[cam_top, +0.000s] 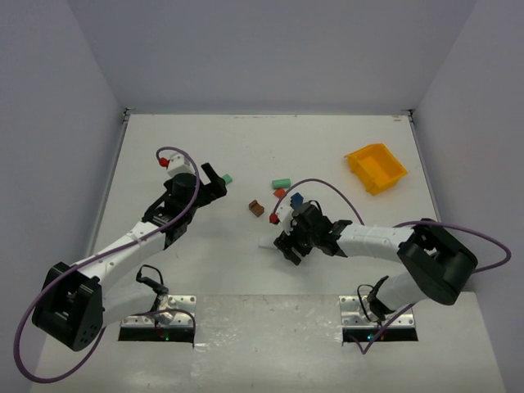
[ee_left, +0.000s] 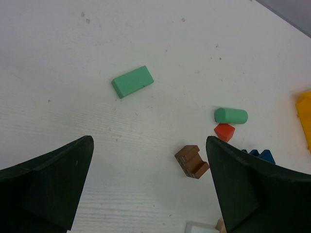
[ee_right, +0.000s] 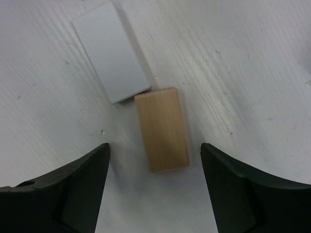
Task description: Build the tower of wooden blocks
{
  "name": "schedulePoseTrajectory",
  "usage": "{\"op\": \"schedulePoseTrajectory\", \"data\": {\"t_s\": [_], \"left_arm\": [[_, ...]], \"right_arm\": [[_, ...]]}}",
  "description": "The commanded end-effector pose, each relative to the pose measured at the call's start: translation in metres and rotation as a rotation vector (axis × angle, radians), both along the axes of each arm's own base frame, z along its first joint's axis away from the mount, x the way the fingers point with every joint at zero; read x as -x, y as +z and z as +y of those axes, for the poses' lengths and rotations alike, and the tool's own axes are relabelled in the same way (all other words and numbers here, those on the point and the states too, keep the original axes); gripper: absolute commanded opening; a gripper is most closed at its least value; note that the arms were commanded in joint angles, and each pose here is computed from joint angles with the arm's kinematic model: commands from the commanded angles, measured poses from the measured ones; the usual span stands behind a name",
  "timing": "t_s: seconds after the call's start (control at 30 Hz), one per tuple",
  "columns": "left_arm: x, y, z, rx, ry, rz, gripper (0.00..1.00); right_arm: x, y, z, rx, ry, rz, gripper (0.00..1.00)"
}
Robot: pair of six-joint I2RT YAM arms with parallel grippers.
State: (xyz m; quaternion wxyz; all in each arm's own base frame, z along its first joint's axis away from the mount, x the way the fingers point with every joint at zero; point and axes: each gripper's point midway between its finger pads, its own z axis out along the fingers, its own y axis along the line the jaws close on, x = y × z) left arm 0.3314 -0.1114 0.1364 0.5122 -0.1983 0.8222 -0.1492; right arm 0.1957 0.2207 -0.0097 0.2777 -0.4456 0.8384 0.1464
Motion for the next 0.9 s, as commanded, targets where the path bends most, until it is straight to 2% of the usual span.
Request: {"op": "schedulePoseTrajectory", "data": {"t_s": [0.0, 0.03, 0.1, 0.27, 0.5, 0.57, 0.87], "left_arm": [[-0.008, 0.015, 0.0, 0.019, 0.009, -0.055, 1.0], [-0.008, 0.013, 0.0, 0.017, 0.008, -0.053, 1.0], [-0.009, 0.013, 0.0, 0.016, 0.007, -0.051, 1.0], [-0.009, 0.013, 0.0, 0.015, 0.008, -0.05, 1.0], [-0.009, 0.014, 0.0, 0.017, 0.007, -0.052, 1.0], [-0.008, 0.012, 0.0, 0.016, 0.007, -0.049, 1.0], [-0.009, 0.012, 0.001, 0.013, 0.009, -0.048, 1.0]], "right_arm": [[-0.009, 0.009, 0.02, -0.065, 0.102, -0.037, 0.72], [-0.01, 0.009, 0.021, -0.067, 0.099, -0.037, 0.67], [-0.011, 0.008, 0.021, -0.066, 0.099, -0.037, 0.64], [-0.009, 0.004, 0.02, -0.067, 0.1, -0.022, 0.38], [-0.003, 0.007, 0.018, -0.064, 0.129, -0.016, 0.21], [-0.003, 0.007, 0.017, -0.054, 0.146, -0.023, 0.17], [0.003, 0.009, 0.018, -0.06, 0.197, -0.016, 0.14]]}}
